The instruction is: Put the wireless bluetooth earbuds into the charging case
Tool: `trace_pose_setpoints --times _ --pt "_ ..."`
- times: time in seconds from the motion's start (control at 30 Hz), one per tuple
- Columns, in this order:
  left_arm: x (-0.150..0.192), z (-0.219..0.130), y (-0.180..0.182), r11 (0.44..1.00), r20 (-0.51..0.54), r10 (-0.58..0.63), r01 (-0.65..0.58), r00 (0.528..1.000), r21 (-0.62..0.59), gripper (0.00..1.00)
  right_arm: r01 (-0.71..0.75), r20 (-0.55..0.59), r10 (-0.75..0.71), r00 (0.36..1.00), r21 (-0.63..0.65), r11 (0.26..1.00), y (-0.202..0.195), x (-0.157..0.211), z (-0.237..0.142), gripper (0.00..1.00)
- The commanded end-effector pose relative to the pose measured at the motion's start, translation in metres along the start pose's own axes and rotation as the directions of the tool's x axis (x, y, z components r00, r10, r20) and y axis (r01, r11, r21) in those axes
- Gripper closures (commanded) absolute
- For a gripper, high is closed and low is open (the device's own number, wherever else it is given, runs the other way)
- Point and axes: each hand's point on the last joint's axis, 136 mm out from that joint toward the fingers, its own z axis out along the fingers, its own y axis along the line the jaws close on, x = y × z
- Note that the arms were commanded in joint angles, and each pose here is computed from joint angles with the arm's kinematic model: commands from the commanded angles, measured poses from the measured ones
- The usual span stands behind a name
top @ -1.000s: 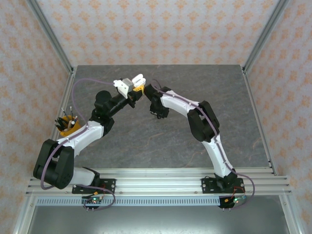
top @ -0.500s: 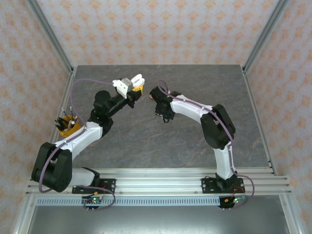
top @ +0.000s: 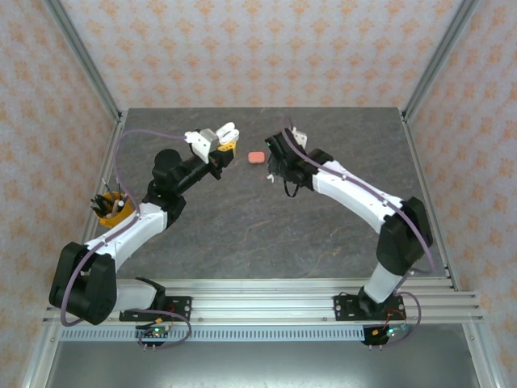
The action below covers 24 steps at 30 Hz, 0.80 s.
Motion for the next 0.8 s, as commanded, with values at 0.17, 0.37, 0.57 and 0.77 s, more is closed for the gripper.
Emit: trace_pose_setpoints --times 0.17,0.37,0.57,0.77 --pt "-0.024 0.008 -0.022 0.997 0.039 0.017 -0.020 0.999 0.080 1.00 0.094 0.267 -0.057 0.962 -0.128 0.987 0.026 -0.077 -0.078 0.73" --pt "-0.023 0.023 -0.040 0.992 0.039 0.032 -0.036 0.999 0.122 1.00 0.142 0.394 -0.036 0.919 -0.242 0.960 0.043 -0.115 -0.126 0.73" --pt "-0.030 0.043 -0.051 0.989 0.070 0.036 -0.045 0.997 0.140 1.00 0.176 0.495 0.030 0.869 -0.365 0.914 0.057 -0.140 -0.171 0.73" --pt "-0.039 0.065 -0.053 0.992 0.089 0.057 -0.066 0.994 0.109 1.00 0.225 0.540 0.093 0.837 -0.494 0.840 0.071 -0.144 -0.197 0.73"
